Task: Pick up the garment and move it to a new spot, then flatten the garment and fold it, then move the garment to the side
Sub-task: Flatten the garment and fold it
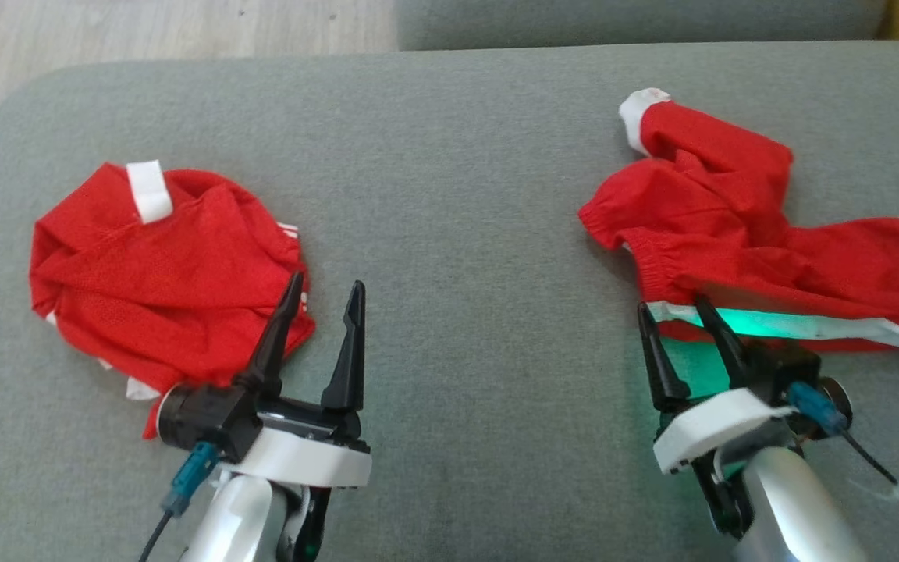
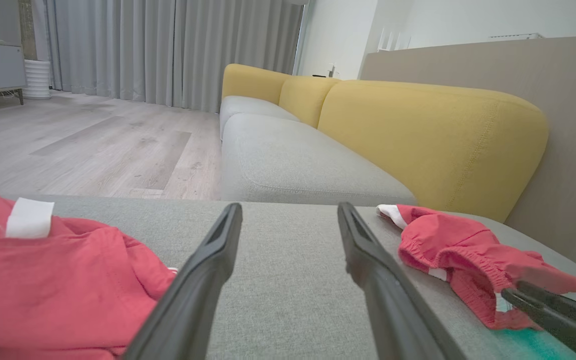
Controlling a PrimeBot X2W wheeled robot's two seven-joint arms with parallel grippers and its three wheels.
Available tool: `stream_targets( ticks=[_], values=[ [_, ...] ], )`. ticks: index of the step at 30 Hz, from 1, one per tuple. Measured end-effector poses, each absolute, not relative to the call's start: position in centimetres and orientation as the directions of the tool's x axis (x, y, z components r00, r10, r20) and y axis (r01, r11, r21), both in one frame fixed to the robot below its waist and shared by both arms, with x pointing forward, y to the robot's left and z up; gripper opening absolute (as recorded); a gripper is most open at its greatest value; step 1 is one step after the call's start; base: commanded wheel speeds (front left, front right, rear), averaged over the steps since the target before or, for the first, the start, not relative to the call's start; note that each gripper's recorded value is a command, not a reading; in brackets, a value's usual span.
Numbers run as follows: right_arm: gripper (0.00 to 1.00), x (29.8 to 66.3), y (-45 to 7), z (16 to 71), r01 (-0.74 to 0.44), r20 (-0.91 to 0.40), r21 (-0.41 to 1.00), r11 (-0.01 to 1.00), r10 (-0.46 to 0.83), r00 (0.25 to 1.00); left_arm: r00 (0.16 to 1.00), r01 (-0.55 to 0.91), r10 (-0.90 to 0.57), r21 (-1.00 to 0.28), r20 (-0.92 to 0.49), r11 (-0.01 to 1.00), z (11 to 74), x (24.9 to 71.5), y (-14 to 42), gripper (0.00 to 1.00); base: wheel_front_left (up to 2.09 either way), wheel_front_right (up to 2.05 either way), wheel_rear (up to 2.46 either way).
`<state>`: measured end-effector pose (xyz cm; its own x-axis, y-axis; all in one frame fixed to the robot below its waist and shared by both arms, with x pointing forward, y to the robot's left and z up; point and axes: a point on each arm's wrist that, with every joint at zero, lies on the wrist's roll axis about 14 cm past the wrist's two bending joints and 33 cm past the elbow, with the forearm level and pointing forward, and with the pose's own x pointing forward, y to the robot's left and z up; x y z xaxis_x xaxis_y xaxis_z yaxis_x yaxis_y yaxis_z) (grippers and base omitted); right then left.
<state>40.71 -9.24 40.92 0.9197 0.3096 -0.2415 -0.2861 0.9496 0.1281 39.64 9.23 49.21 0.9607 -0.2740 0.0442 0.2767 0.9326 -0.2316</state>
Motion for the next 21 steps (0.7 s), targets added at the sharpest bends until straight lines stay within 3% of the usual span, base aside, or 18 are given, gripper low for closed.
stream_targets(
  ticks=[10, 11, 12, 13, 21],
  values=[
    [1.0, 41.1, -8.7, 37.9, -0.304, -0.348, 0.11, 0.946, 0.323, 0.88, 0.967, 0.253, -0.25, -0.225, 0.04, 0.941, 49.2, 39.7, 10.1, 1.0, 0.0, 0.0, 0.0],
    [0.88, 41.1, -8.7, 37.9, -0.304, -0.348, 0.11, 0.946, 0.323, 0.88, 0.967, 0.253, -0.25, -0.225, 0.04, 0.941, 49.2, 39.7, 10.1, 1.0, 0.0, 0.0, 0.0],
    [0.3, 41.2, -8.7, 38.0, -0.304, -0.345, 0.11, 0.946, 0.323, 0.881, 0.967, 0.252, -0.25, -0.225, 0.039, 0.941, 49.2, 39.7, 10.1, 1.0, 0.0, 0.0, 0.0],
    [0.0, 41.4, -8.6, 38.1, -0.304, -0.339, 0.112, 0.946, 0.324, 0.883, 0.968, 0.252, -0.25, -0.225, 0.038, 0.941, 49.1, 39.7, 10.1, 1.0, 0.0, 0.0, 0.0],
    [0.0, 41.7, -6.9, 39.3, -0.345, -0.286, 0.145, 0.928, 0.372, 0.883, 0.966, 0.256, -0.255, -0.227, 0.035, 0.94, 49.0, 39.8, 9.8, 1.0, 0.0, 0.0, 0.0]
  ],
)
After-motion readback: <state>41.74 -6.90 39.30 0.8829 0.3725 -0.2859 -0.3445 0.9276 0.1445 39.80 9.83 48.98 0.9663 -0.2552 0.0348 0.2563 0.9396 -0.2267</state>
